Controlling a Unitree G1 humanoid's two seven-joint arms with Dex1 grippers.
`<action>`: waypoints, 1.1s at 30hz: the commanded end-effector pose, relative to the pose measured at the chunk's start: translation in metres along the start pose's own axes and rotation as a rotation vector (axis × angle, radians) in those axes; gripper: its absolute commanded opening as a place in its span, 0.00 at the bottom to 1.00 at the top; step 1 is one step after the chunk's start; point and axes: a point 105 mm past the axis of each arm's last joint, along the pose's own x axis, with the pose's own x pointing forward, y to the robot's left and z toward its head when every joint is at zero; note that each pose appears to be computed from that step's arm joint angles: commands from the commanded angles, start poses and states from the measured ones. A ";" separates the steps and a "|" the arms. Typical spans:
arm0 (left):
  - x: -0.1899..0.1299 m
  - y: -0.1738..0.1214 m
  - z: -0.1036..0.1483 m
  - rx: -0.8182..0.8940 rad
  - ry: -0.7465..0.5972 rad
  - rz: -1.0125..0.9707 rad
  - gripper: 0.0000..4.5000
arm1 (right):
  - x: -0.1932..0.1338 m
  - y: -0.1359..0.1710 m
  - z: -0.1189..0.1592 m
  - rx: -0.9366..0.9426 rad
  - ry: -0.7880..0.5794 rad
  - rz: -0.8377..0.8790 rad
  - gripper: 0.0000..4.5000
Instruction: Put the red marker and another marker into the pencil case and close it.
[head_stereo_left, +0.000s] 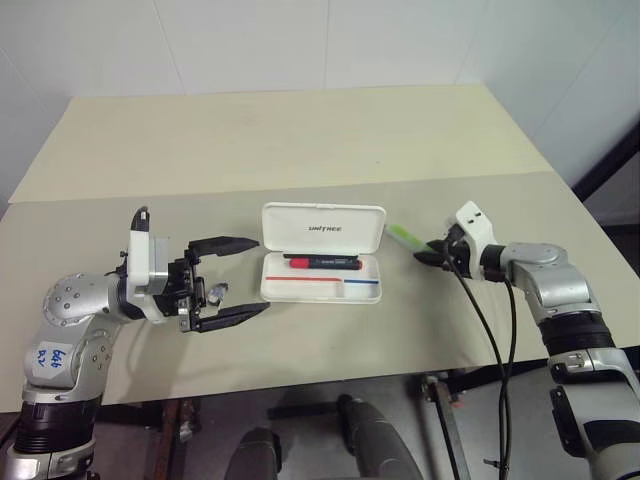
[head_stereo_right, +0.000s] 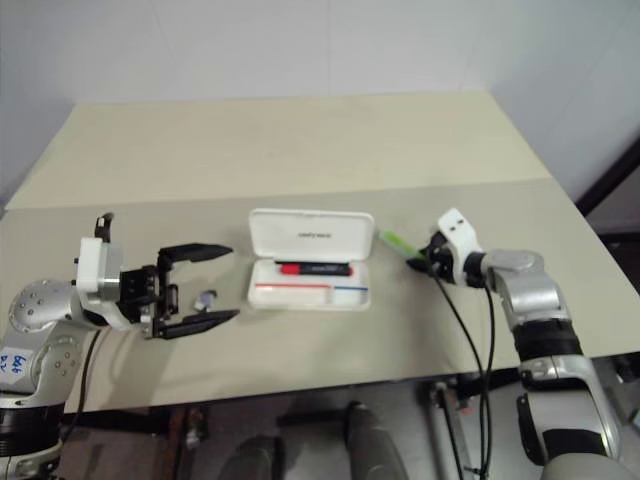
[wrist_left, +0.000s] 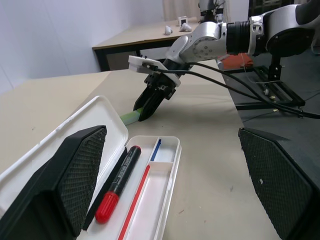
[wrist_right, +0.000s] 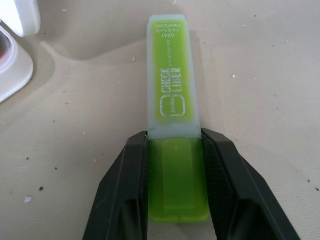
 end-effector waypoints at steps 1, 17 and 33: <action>-0.003 0.003 0.007 0.031 -0.022 0.000 1.00 | -0.012 -0.018 0.037 -0.067 -0.106 -0.109 0.25; -0.016 0.008 0.004 0.037 -0.016 0.022 1.00 | -0.049 0.013 0.169 -0.235 -0.467 -0.070 0.25; -0.069 0.018 -0.015 0.095 0.088 0.101 1.00 | -0.062 0.146 0.134 -0.327 -0.207 0.541 0.25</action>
